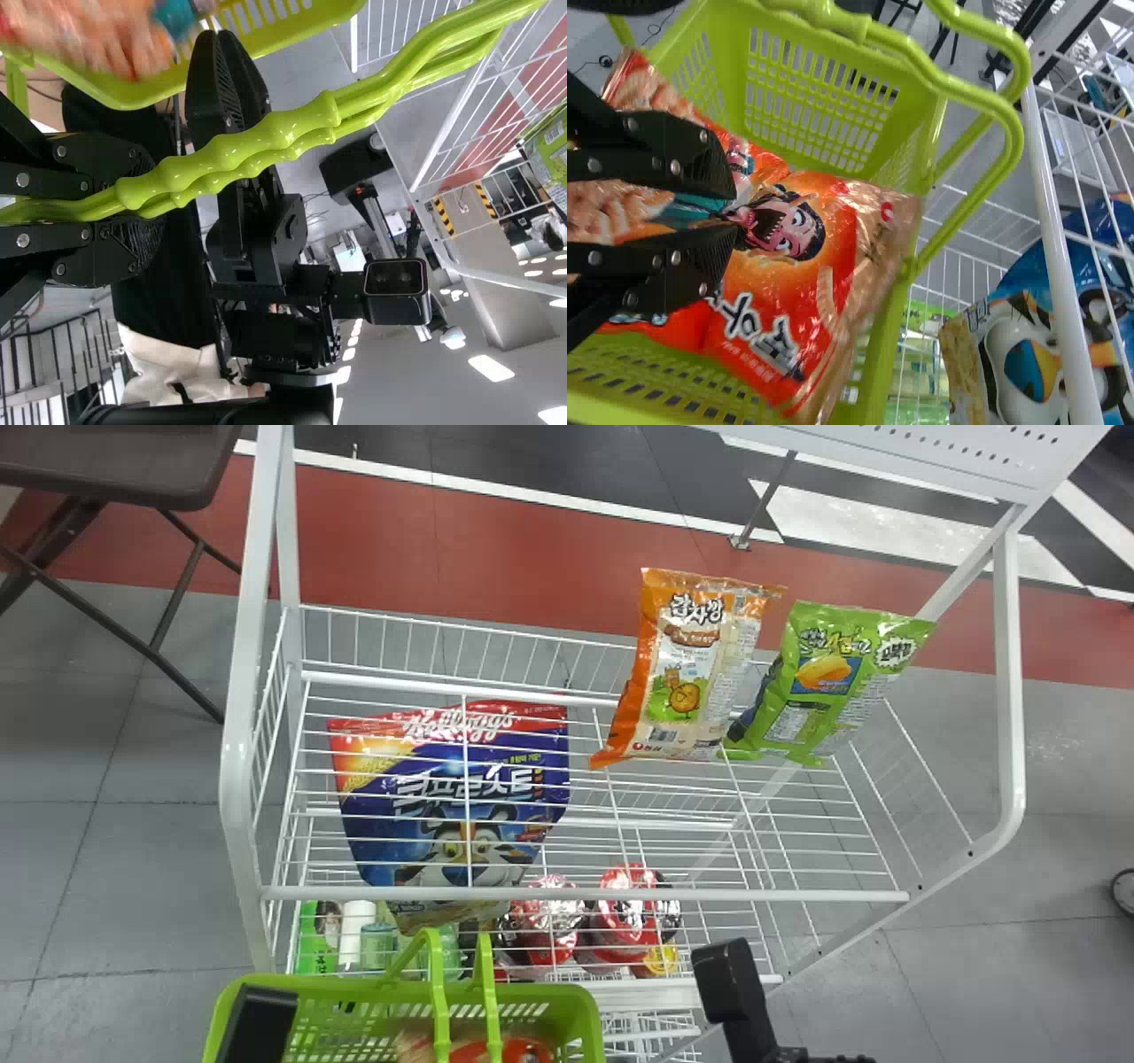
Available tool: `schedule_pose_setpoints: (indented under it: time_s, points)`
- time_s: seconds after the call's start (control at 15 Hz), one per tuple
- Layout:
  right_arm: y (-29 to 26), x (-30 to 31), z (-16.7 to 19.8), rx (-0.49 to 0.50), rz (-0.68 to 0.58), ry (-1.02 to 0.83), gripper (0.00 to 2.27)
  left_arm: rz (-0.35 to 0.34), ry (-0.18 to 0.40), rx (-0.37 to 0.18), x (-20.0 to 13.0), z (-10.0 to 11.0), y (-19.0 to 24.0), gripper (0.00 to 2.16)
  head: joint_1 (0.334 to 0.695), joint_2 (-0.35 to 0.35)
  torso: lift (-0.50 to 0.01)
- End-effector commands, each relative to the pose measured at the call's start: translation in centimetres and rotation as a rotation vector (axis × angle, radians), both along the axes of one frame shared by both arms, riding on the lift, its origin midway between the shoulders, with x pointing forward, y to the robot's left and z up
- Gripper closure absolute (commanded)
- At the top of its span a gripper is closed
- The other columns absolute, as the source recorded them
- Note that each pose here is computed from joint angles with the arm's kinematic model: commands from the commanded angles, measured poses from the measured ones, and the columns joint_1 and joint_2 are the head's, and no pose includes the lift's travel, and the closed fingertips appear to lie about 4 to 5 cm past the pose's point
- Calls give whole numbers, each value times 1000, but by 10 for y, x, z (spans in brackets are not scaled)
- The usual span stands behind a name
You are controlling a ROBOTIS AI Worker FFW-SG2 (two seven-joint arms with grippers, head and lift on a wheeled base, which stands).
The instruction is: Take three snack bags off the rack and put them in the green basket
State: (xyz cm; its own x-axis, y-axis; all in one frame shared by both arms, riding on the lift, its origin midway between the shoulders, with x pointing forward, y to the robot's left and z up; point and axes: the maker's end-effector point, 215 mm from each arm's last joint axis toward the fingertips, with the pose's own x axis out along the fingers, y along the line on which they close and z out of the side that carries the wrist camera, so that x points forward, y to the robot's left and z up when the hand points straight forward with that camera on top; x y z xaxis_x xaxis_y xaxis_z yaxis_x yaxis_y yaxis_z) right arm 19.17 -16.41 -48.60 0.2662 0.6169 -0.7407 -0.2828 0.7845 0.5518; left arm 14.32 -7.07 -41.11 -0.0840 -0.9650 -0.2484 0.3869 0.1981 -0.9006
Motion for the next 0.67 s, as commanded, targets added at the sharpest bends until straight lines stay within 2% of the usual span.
schedule_pose_setpoints:
  time_s: [0.0, 0.13, 0.27, 0.33, 0.47, 0.6]
  points:
    - [-10, 12, 10, 26, -29, -37, 53, -2, 1, -1, -1, 0, -1, 1450, 695, -350, -26]
    - [-15, 48, 34, 54, -62, -201, 53, -1, 0, 0, -1, 0, -1, 1450, 695, -350, -26]
    - [-27, 99, 77, 57, -115, -463, 60, -3, 1, 6, -2, -2, -2, 1450, 695, -350, -26]
    - [-38, 119, 98, 34, -153, -583, 63, -3, 0, 11, -2, -3, -2, 1450, 695, -350, -26]
    - [-70, 164, 142, -76, -251, -841, 66, -6, 2, 12, -3, -3, -3, 1450, 695, -350, -26]
    - [-98, 203, 155, -145, -338, -944, 70, -10, 3, 9, -4, -2, -4, 1450, 695, -350, -26]
